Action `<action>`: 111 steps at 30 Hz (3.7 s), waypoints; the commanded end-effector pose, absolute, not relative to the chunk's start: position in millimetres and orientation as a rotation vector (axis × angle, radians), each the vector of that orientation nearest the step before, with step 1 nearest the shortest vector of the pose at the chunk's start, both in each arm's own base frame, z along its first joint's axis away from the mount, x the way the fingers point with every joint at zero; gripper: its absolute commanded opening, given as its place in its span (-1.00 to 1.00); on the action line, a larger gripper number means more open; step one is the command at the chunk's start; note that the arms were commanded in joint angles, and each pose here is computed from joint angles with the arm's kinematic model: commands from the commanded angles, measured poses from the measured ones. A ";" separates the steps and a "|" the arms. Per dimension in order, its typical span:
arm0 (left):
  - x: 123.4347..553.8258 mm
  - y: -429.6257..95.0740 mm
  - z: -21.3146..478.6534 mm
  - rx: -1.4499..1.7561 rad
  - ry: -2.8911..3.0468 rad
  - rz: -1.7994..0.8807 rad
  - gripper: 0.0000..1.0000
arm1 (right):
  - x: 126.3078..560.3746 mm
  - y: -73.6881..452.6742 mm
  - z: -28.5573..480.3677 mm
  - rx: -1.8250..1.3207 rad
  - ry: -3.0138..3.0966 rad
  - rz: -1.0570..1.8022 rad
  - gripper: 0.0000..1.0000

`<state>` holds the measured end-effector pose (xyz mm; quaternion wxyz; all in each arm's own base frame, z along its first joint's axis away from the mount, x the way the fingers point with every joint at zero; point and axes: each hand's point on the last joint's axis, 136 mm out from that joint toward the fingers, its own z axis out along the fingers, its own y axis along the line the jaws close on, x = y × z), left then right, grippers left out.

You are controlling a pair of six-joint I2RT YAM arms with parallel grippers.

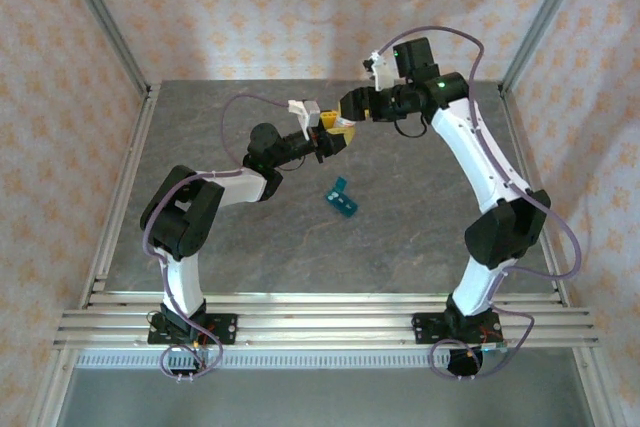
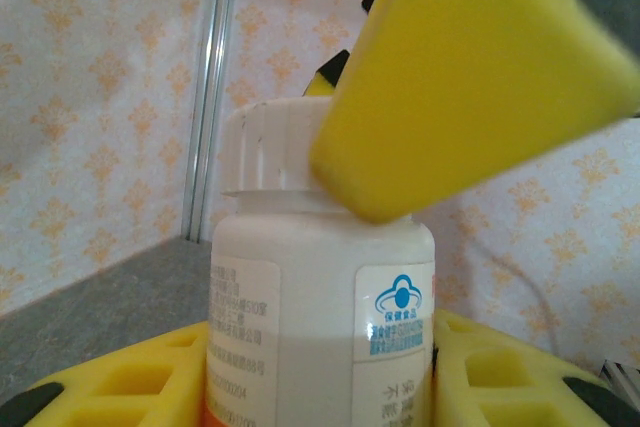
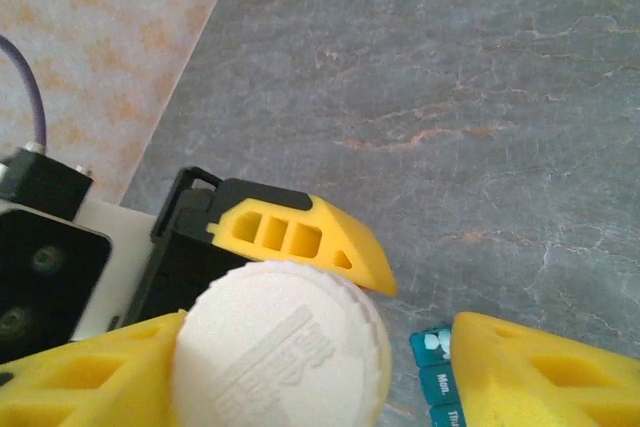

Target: Sort the pills into containers

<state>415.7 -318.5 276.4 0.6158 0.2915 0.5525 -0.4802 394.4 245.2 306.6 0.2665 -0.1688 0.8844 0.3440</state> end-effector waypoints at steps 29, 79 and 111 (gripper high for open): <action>403.2 -316.4 318.6 0.694 1.140 -1.098 -1.00 | 393.8 250.5 346.2 -0.417 2.250 1.044 0.31; 405.1 -317.7 316.8 0.685 1.144 -1.092 -1.00 | 390.9 219.7 374.5 -0.033 2.146 0.852 0.64; 400.9 -317.5 321.9 0.685 1.134 -1.091 -1.00 | 397.8 252.3 309.7 -0.145 2.321 0.942 0.06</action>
